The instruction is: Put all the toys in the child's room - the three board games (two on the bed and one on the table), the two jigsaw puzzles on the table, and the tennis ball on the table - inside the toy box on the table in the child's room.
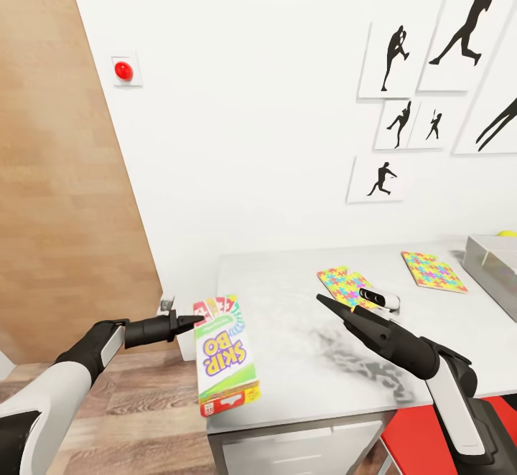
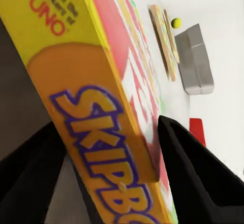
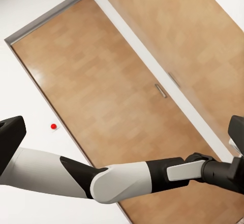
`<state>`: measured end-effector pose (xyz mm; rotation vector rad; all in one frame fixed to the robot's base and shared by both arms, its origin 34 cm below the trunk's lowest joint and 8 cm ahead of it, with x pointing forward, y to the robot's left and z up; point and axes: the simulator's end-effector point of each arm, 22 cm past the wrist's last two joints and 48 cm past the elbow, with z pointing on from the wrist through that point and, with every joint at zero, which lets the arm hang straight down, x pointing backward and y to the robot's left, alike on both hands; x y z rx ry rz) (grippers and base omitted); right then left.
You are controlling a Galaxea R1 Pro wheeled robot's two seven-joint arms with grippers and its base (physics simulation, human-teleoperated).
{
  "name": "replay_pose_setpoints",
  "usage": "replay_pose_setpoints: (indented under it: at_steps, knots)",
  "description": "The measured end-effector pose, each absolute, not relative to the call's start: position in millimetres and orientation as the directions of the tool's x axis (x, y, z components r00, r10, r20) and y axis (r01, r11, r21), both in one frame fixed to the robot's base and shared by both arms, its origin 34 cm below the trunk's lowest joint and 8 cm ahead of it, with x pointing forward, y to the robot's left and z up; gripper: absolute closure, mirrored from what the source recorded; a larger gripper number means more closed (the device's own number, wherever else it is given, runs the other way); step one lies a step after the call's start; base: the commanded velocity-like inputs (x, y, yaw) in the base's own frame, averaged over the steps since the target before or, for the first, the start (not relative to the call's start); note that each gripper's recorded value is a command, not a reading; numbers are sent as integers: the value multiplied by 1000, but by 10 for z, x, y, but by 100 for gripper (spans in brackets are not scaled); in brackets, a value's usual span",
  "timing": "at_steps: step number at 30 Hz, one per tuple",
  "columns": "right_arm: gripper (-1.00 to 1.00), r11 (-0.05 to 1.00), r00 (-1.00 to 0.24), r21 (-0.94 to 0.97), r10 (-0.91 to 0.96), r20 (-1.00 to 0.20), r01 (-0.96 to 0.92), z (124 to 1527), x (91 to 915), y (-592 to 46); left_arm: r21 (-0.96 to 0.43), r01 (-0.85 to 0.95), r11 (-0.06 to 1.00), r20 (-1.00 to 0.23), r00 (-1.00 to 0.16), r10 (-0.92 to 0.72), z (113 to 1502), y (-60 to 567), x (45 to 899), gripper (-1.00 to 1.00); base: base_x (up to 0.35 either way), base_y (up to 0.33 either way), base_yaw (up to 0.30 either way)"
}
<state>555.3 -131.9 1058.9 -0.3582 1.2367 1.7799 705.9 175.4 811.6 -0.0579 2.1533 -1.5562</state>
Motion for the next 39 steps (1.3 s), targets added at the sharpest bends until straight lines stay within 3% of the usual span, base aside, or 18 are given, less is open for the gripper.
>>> replay_pose_setpoints:
  at_steps: [20,39]
  knots:
    - [-100,-82,-544,593,512,-665,-801,10730,5565,-1309,-902,245,356,-359,-883,-303,8268,1782,7060,100,0,0,0]
    - [-100,-30,-546,621,511,-664,-784,10941,5673,-1284,-934,235,268,-313,-900,-303,8750,1763,6989,100,0,0,0]
